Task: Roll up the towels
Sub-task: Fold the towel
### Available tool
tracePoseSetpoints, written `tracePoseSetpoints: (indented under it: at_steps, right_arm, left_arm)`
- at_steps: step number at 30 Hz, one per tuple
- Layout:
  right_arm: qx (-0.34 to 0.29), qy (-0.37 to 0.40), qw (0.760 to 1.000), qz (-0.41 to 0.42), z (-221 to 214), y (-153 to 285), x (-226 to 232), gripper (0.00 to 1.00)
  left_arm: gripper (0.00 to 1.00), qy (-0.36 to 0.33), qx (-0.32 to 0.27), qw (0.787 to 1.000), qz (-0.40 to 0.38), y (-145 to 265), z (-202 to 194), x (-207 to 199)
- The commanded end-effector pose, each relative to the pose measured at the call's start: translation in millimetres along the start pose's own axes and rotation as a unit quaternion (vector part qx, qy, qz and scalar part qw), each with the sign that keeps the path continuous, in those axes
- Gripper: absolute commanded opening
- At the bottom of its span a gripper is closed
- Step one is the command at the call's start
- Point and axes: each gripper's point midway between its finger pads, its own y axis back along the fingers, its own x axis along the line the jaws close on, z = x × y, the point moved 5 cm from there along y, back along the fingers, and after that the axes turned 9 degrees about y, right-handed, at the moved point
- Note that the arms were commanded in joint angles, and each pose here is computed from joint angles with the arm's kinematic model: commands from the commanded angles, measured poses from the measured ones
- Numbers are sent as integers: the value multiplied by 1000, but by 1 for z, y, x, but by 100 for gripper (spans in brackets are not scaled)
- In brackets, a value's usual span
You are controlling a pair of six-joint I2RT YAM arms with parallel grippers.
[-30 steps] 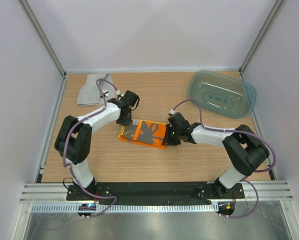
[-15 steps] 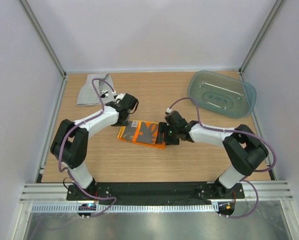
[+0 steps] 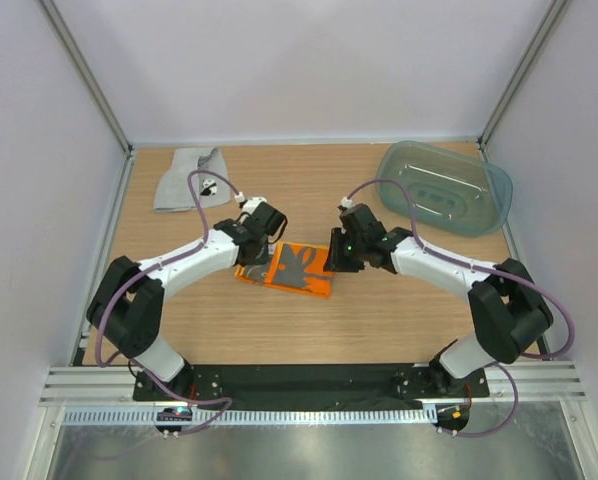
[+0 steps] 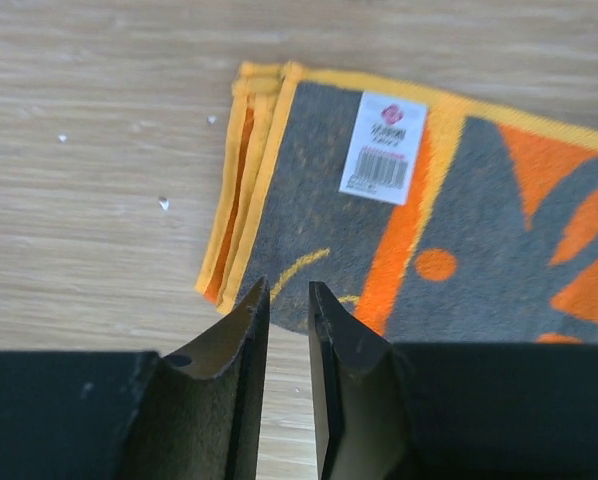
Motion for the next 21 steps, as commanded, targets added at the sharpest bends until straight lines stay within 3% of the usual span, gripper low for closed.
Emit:
tracePoseSetpoints:
  at_steps: [1, 4, 9, 15, 21]
  right_arm:
    - [-36, 2, 997, 73, 37, -11, 20, 27]
    - [-25, -23, 996, 80, 48, -33, 8, 17]
    - [-1, -49, 997, 61, 49, -63, -22, 11]
    - [39, -60, 997, 30, 12, -76, -45, 8]
    - [57, -85, 995, 17, -24, -62, -53, 8]
  left_arm:
    - [22, 24, 10, 999, -19, -11, -12, -1]
    - [16, 23, 16, 1000, -13, -19, -21, 1]
    - [12, 16, 34, 999, -5, -36, -35, 3]
    - [12, 13, 50, 998, 21, -61, -39, 13]
    - [11, 22, 39, 998, 41, -73, -12, 27]
